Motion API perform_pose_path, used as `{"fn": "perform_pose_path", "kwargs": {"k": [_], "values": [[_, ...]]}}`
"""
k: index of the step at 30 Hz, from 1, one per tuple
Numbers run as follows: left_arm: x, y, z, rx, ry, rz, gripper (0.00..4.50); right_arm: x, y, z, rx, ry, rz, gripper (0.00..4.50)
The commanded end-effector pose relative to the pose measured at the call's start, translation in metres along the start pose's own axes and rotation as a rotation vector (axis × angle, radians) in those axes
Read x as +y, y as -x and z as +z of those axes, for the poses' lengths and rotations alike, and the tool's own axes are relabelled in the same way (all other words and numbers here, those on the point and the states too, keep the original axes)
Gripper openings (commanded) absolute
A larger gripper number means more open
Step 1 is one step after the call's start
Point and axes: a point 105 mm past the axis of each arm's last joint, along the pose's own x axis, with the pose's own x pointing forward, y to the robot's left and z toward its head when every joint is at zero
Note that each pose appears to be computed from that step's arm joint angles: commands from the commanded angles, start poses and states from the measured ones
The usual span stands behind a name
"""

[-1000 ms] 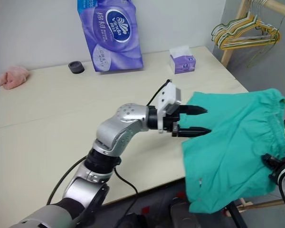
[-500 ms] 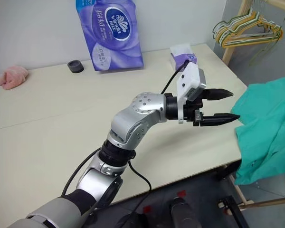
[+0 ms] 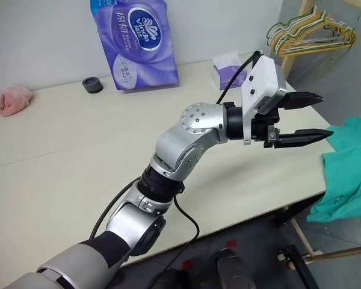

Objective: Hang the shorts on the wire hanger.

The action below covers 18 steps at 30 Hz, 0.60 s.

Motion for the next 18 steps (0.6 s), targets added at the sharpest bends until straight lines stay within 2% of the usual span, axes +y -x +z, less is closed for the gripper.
{"fn": "perform_pose_path", "kwargs": {"k": [1, 6, 12, 13, 15, 18], "values": [[-0.005, -0.008, 0.014, -0.035, -0.053, -0.030, 3.33, 0.006, 0.005, 0.005, 0.008, 0.016, 0.039, 0.00], [-0.011, -0.013, 0.017, -0.055, -0.032, -0.083, 3.33, 0.012, 0.003, -0.006, 0.036, 0.041, 0.058, 0.00], [-0.013, -0.016, 0.017, -0.056, -0.056, -0.125, 3.33, 0.012, 0.008, 0.007, -0.040, 0.079, 0.028, 0.00], [-0.013, -0.017, 0.017, -0.057, -0.061, -0.123, 3.37, 0.012, 0.010, 0.009, -0.053, 0.083, 0.022, 0.59], [-0.012, -0.020, 0.019, -0.063, -0.070, -0.122, 3.37, 0.013, 0.013, 0.012, -0.073, 0.086, 0.021, 1.08], [-0.011, -0.023, 0.021, -0.070, -0.084, -0.124, 3.37, 0.016, 0.022, 0.018, -0.114, 0.088, 0.013, 2.13]]}}
